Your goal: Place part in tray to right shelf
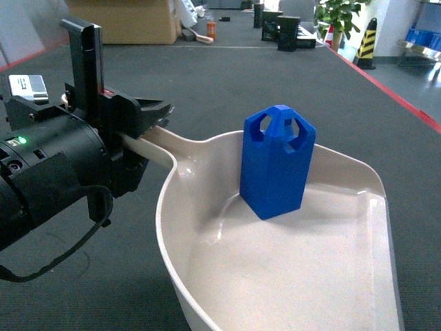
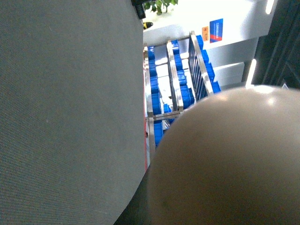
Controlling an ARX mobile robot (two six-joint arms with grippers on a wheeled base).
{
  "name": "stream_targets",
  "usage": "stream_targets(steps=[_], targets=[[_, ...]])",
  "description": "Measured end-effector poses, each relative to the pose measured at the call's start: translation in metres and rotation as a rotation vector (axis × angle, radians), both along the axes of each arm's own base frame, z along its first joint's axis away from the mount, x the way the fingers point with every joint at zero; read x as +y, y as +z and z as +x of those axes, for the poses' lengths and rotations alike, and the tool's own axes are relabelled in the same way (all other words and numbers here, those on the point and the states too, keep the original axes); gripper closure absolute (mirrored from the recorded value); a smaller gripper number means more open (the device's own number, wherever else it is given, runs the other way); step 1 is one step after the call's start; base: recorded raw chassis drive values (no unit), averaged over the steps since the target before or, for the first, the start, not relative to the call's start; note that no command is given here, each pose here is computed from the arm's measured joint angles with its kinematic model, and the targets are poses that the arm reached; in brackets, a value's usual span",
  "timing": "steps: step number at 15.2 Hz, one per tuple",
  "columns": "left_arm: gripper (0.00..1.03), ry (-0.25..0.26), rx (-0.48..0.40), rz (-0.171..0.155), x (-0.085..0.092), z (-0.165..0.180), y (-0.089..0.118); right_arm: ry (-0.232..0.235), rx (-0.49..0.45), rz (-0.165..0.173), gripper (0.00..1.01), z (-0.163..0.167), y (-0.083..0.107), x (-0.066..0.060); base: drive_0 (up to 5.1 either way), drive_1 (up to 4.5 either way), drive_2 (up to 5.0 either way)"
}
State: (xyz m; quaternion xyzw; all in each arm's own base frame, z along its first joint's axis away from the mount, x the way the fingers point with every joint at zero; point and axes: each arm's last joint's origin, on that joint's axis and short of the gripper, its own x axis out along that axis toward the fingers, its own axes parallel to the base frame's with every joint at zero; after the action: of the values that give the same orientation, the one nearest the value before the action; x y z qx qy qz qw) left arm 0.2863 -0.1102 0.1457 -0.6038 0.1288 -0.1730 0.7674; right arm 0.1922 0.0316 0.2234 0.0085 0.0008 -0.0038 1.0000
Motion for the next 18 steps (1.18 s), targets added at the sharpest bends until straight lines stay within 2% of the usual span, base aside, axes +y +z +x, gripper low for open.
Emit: stream_targets(steps=[2,3,5,6,7,10,11,12,16,18], targets=[[0.9,-0.007,0.0,0.0,-0.001,0.0,0.0,0.008,0.001,-0.011,0.92,-0.015,-0.014,-0.008,0.0,0.0,0.0],[0.9,-0.002,0.0,0.0,0.0,0.0,0.0,0.003,0.003,-0.016,1.0,-0.02,-0.019,-0.012,0.0,0.0,0.0],[0.9,-0.001,0.0,0.0,0.0,0.0,0.0,0.003,0.004,-0.015,0.99,-0.032,-0.028,-0.018,0.0,0.0,0.0],[0.9,-0.001,0.0,0.0,0.0,0.0,0.0,0.017,0.008,-0.015,0.99,-0.041,-0.035,-0.023,0.0,0.0,0.0],[0.9,-0.001,0.0,0.0,0.0,0.0,0.0,0.003,0.002,-0.015,0.99,-0.052,-0.042,-0.032,0.0,0.0,0.0],[0.9,0.0,0.0,0.0,0.0,0.0,0.0,0.006,0.002,-0.015,0.99,-0.063,-0.047,-0.032,0.0,0.0,0.0],[0.9,-0.001,0.0,0.0,0.0,0.0,0.0,0.006,-0.001,-0.015,0.97,-0.064,-0.048,-0.032,0.0,0.0,0.0],[0.9,-0.001,0.0,0.0,0.0,0.0,0.0,0.006,-0.004,-0.015,0.84,-0.065,-0.048,-0.032,0.0,0.0,0.0],[0.9,0.0,0.0,0.0,0.0,0.0,0.0,0.006,-0.003,-0.015,0.53,-0.065,-0.048,-0.032,0.0,0.0,0.0],[0.91,-0.001,0.0,0.0,0.0,0.0,0.0,0.006,-0.003,-0.015,0.31,-0.065,-0.048,-0.032,2.4,-1.84,-0.5]])
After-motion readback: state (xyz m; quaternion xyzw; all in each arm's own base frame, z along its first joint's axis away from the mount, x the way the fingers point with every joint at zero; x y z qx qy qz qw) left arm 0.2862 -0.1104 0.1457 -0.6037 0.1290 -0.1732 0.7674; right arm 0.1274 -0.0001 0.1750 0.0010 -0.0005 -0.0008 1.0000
